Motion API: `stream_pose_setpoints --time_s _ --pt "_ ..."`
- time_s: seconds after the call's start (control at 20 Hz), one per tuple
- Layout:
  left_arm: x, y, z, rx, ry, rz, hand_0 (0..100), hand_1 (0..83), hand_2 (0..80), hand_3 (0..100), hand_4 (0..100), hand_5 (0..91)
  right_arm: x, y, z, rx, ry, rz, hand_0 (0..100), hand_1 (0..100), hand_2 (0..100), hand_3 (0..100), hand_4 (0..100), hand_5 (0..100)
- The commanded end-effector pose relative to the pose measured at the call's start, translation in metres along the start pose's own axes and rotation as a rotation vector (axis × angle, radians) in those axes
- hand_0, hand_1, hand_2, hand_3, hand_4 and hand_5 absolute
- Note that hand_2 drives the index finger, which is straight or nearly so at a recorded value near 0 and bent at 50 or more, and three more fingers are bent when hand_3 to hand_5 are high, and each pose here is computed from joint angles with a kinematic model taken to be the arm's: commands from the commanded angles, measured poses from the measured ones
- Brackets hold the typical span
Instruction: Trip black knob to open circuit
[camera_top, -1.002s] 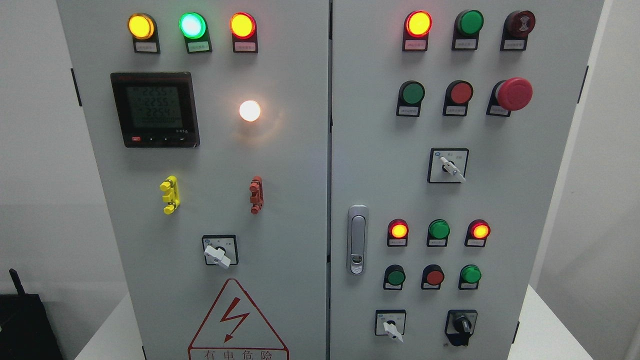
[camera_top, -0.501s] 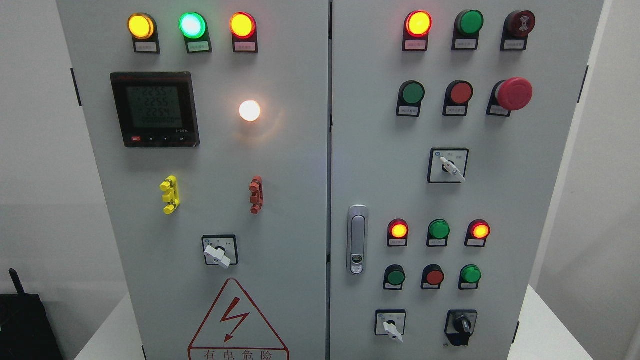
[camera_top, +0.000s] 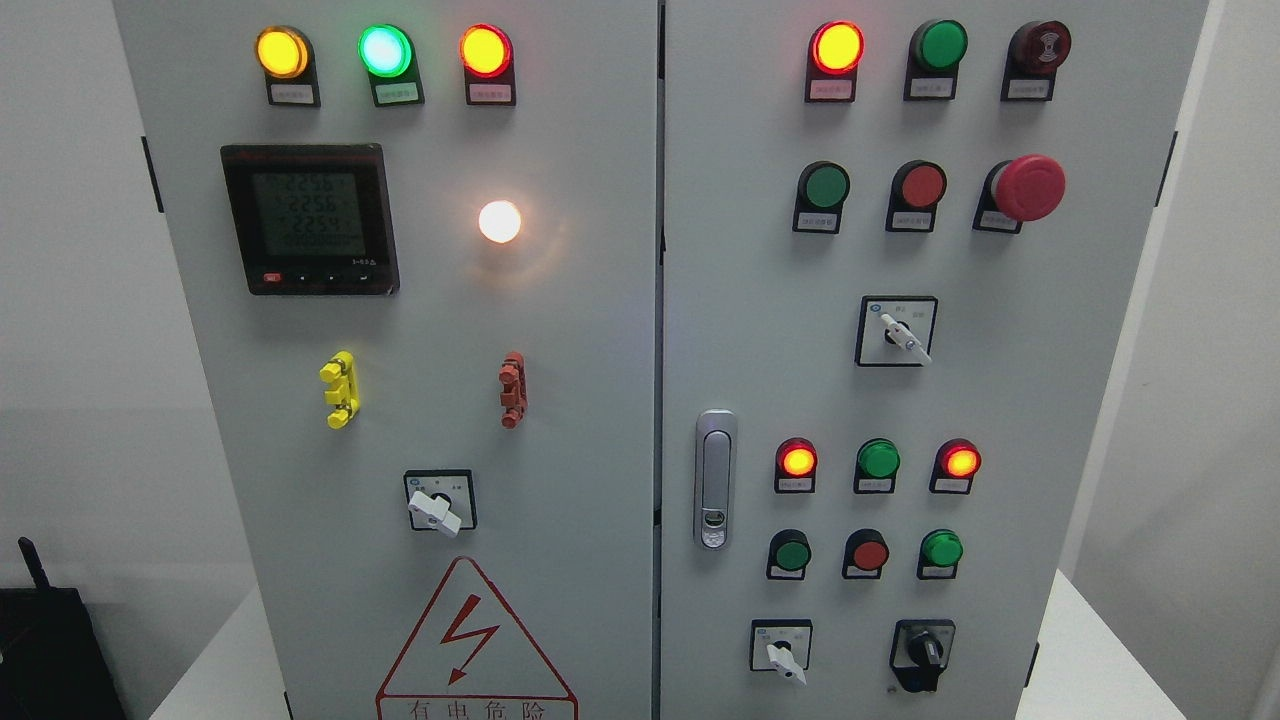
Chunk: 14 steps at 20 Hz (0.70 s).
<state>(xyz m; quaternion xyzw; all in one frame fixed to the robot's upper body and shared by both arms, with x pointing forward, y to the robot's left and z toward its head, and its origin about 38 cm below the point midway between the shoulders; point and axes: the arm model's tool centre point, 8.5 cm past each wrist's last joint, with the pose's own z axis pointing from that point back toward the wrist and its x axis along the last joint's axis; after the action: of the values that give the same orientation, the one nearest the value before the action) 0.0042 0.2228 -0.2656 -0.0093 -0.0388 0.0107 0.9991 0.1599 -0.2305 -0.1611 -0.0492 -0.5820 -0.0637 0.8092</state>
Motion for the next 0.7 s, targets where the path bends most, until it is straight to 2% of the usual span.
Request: stream_pose_setpoints --time_s 0.0,0.35,0.65 --pt "0.002 -0.001 0.000 -0.001 -0.006 0.003 12 38.9 0.0 0 0 0.0 0.017 0.002 -0.005 -0.009 -0.067 -0.006 0 21 0 85 73 71" --pt "0.003 -0.001 0.000 -0.001 -0.006 0.003 12 38.9 0.0 0 0 0.0 0.047 0.006 -0.015 -0.040 -0.168 -0.021 0 22 0 91 77 77" --pt "0.002 -0.001 0.000 -0.001 -0.006 0.003 12 38.9 0.0 0 0 0.0 0.068 0.007 -0.022 -0.089 -0.238 -0.040 0 23 0 100 86 89"
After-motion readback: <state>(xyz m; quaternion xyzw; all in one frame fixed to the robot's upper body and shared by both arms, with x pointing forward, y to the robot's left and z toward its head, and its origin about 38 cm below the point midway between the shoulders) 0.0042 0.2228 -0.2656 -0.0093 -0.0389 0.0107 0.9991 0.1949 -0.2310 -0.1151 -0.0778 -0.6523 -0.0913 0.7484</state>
